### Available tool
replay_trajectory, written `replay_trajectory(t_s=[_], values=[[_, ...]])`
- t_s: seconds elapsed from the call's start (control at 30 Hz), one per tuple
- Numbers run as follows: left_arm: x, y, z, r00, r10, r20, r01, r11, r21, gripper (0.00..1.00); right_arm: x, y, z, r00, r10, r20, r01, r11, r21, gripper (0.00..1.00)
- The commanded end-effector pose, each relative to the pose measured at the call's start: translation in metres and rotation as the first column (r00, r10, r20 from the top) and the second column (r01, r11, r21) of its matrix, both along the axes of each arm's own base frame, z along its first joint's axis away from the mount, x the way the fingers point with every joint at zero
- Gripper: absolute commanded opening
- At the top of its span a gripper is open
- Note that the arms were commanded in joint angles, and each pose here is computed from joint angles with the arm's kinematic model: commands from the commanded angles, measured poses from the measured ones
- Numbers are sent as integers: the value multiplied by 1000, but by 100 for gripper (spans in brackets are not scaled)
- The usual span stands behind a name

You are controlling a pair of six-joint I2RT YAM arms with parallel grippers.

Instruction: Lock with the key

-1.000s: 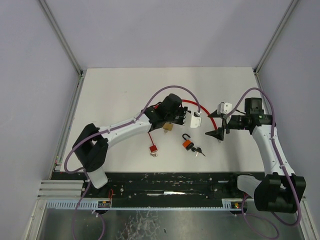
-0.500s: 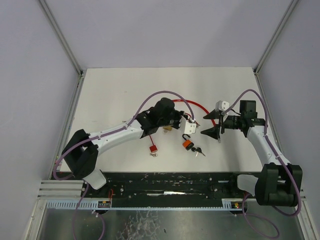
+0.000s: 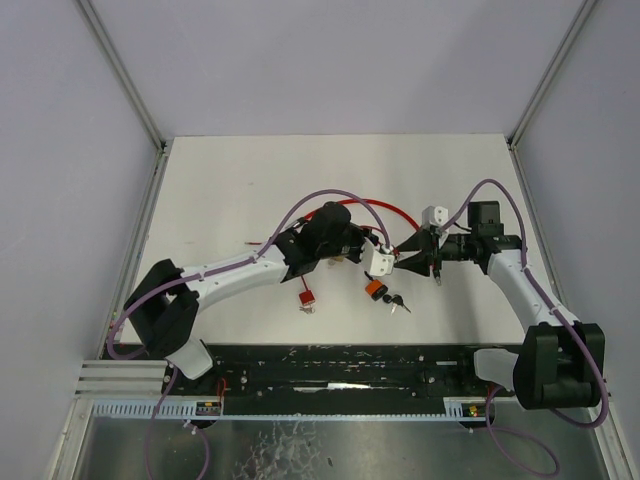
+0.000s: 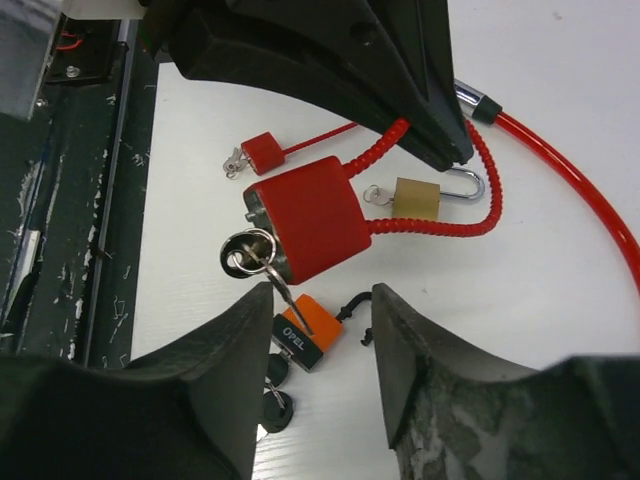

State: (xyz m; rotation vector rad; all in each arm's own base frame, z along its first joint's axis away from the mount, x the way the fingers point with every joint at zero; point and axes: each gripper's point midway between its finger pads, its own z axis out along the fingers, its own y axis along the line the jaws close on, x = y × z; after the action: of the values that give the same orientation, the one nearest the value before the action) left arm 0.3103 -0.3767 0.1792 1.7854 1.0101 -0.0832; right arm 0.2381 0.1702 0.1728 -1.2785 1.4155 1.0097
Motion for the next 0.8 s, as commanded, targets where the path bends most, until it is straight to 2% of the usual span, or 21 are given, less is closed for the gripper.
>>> replay_trajectory(t_s=[0.0,0.47,0.63,0.77], values=[[11,-6,31,995,24,100,-16,997,-81,0,-3,7,15,998,48,35,-49,998,25,46],[21,-3,18,994,76,76,-73,997,-40,0,-7,4,21,992,58,112,-54,998,-32,13],[23,-3,17,994,90,61,-87,995,-38,0,-7,1,21,989,51,137,-42,997,-62,4],[27,0,15,993,108,46,-107,994,-34,0,-4,-2,21,987,36,155,-22,996,-90,2]])
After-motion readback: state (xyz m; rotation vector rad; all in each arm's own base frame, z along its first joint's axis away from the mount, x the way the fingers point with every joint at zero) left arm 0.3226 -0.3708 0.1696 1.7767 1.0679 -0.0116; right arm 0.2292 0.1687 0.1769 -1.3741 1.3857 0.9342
